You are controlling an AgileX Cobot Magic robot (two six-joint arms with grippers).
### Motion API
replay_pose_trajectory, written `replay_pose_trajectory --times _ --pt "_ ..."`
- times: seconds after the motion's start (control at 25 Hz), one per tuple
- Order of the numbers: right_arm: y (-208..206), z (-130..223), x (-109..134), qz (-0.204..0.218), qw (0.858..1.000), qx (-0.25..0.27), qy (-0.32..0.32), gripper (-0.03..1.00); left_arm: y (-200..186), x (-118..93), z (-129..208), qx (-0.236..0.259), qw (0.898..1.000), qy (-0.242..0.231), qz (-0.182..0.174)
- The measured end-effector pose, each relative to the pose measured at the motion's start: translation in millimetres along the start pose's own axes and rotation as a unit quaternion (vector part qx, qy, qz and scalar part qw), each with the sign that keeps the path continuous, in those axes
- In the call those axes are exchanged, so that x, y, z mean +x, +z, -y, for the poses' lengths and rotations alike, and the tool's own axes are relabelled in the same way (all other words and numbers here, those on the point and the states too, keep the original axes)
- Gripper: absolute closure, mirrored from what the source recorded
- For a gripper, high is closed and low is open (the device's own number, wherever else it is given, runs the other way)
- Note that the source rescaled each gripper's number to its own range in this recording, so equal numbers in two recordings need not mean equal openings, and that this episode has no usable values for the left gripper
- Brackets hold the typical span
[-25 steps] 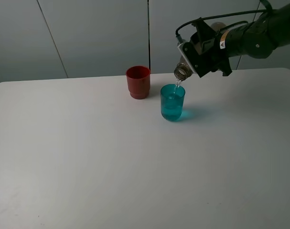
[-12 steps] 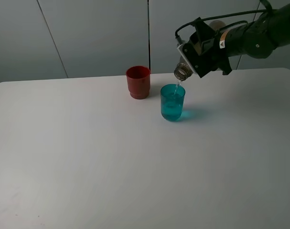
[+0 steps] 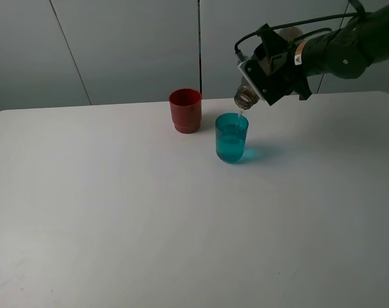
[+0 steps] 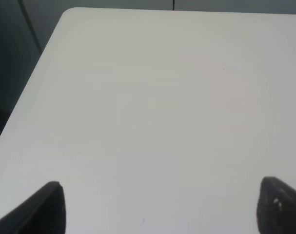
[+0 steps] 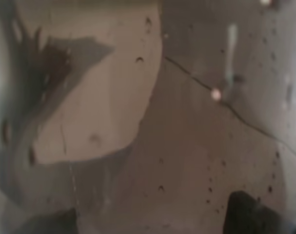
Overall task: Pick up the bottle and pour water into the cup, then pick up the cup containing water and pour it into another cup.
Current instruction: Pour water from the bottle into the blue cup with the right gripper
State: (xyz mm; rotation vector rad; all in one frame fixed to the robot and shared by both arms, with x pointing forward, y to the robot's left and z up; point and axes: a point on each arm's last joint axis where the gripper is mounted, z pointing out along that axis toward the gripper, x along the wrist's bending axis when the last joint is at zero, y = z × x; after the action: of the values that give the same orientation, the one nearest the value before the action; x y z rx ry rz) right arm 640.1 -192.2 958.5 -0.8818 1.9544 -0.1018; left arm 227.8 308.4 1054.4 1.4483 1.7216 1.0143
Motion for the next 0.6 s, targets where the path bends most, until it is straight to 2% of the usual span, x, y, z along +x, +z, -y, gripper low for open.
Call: replay_pose_trajectory --times 0.6 --pt "0.0 0.0 -0.4 0.002 1.000 0.000 -0.001 0.96 0.0 0.0 0.0 0.000 1.000 0.000 0.000"
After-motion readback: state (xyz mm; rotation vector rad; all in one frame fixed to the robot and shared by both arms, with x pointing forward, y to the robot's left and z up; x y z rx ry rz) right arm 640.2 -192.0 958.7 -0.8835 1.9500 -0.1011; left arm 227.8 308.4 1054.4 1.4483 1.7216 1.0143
